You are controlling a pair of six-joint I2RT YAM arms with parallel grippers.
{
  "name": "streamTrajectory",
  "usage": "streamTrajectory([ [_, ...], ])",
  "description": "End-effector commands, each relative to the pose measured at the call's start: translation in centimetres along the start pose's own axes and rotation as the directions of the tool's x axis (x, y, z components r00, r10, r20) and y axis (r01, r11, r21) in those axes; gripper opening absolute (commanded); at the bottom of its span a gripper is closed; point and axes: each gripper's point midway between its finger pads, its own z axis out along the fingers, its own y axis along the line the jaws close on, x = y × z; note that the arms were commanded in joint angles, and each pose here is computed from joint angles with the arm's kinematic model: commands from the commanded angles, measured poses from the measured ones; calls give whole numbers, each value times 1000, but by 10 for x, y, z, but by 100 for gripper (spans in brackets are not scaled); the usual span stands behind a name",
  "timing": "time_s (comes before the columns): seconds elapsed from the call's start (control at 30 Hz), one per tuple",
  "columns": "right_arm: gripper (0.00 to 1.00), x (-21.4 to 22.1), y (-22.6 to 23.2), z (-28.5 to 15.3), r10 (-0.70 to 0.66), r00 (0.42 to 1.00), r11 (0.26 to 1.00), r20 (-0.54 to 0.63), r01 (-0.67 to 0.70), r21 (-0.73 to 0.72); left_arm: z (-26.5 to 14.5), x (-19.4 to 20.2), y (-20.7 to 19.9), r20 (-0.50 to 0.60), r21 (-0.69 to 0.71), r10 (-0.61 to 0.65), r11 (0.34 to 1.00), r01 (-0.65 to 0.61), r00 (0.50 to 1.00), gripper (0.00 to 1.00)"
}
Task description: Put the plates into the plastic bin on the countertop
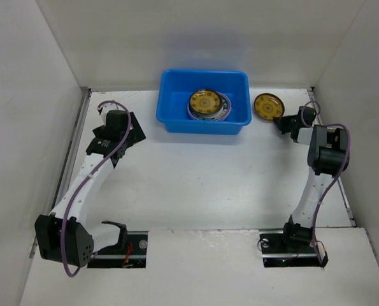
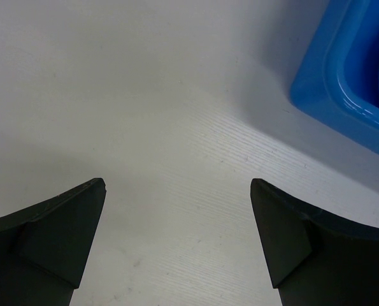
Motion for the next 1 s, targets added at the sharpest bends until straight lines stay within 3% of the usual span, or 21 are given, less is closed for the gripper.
streamTrajectory([
  [0.0, 0, -6, 54, -13, -29, 999, 990, 27, 32, -135, -15, -17, 3, 54, 8, -32, 999, 32, 998, 100],
  [0.27, 0, -5, 169, -92, -123, 987, 925, 99, 150, -348, -15, -11, 5, 53, 16, -30, 999, 29, 998, 100],
  [0.5, 0, 83, 256, -131, -355, 935, 844, 1, 321, -428, -22, 1, 11, 52, 24, -32, 999, 30, 998, 100],
  [0.63, 0, 150, 261, -119, -534, 843, 791, -62, 472, -389, -29, 10, 19, 54, 27, -30, 999, 29, 998, 100],
  [0.8, 0, 199, 234, -89, -678, 731, 717, -82, 632, -294, -38, 21, 32, 49, 16, -35, 999, 35, 998, 100],
  [0.97, 0, 225, 204, -62, -720, 688, 687, -92, 687, -237, -45, 29, 42, 51, 7, -47, 999, 47, 998, 100],
])
